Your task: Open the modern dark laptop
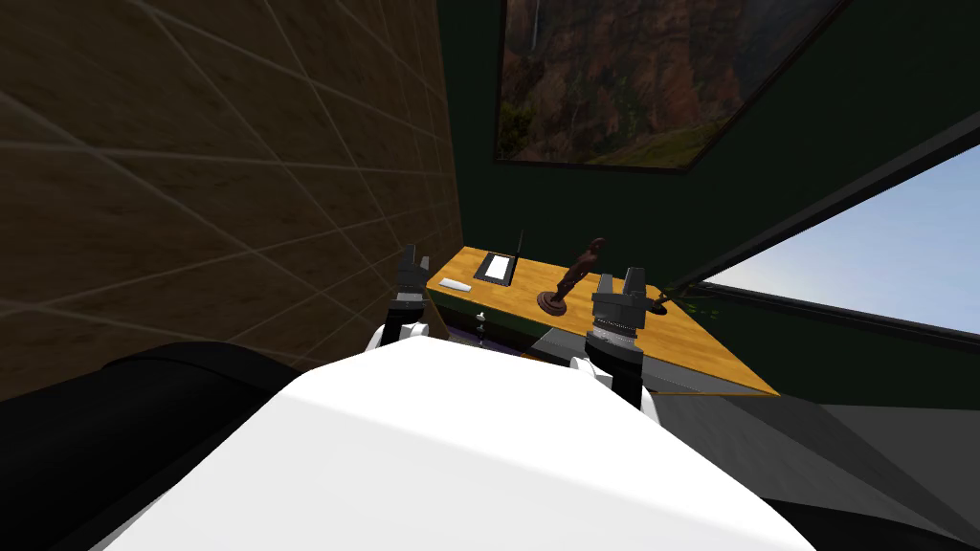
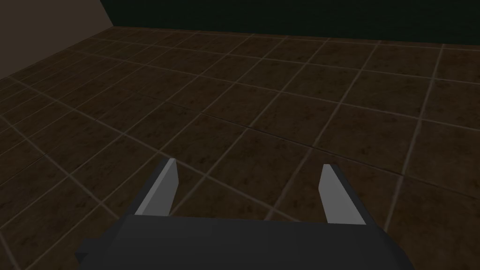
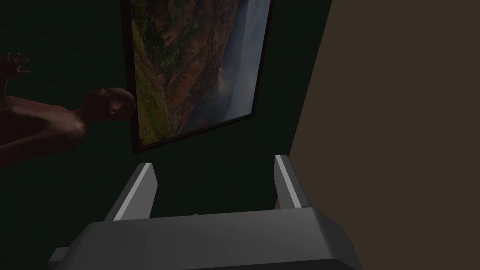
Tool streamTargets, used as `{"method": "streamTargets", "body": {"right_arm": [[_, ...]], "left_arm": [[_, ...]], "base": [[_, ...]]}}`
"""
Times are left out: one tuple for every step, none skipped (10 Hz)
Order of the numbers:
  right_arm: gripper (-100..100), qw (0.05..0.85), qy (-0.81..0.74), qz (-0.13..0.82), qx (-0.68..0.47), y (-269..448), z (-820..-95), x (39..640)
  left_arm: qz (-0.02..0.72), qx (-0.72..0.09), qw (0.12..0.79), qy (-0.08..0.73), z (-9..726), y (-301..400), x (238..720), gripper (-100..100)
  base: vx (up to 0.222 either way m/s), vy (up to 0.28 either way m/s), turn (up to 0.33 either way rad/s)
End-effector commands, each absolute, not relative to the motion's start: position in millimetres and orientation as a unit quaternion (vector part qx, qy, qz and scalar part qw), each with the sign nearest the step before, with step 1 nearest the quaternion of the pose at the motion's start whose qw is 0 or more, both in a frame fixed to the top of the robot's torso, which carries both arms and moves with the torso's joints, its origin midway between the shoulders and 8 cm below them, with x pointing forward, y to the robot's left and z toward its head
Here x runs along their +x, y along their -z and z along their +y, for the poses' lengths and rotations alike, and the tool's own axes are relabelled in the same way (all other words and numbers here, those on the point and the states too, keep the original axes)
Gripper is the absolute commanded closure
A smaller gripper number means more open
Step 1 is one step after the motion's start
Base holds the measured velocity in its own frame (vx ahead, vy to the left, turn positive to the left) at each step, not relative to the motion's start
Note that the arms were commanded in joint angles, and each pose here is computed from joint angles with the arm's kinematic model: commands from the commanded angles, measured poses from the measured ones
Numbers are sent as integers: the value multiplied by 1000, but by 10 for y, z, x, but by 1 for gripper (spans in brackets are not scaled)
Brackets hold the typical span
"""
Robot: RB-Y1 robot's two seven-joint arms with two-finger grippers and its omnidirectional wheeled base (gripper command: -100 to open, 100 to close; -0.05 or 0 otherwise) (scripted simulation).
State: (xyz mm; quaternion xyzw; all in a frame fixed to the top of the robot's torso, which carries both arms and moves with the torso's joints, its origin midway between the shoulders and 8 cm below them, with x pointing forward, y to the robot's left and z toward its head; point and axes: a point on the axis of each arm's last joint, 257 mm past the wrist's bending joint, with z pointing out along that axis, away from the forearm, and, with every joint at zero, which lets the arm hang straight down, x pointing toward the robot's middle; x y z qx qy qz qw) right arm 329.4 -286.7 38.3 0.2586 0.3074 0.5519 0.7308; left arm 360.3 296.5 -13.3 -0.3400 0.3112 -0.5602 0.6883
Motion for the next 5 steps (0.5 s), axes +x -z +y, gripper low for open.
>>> {"method": "streamTargets", "body": {"right_arm": [[0, 731, -552, 307, 259, -383, -2866, 3294], [0, 731, -552, 307, 259, -384, -2866, 3294], [0, 731, -552, 307, 259, -384, -2866, 3293], [0, 731, -552, 307, 259, -384, -2866, 3293], [0, 731, -552, 307, 258, -384, -2866, 3293]], "left_arm": [[311, -340, 688, 560, 2965, 133, 3603, 0], [311, -340, 688, 560, 2965, 133, 3603, 0], [311, -340, 688, 560, 2965, 133, 3603, 0], [311, -340, 688, 560, 2965, 132, 3603, 0], [311, -340, 688, 560, 2965, 132, 3603, 0]], "base": [[0, 0, 0], [0, 0, 0], [0, 0, 0], [0, 0, 0], [0, 0, 0]]}}
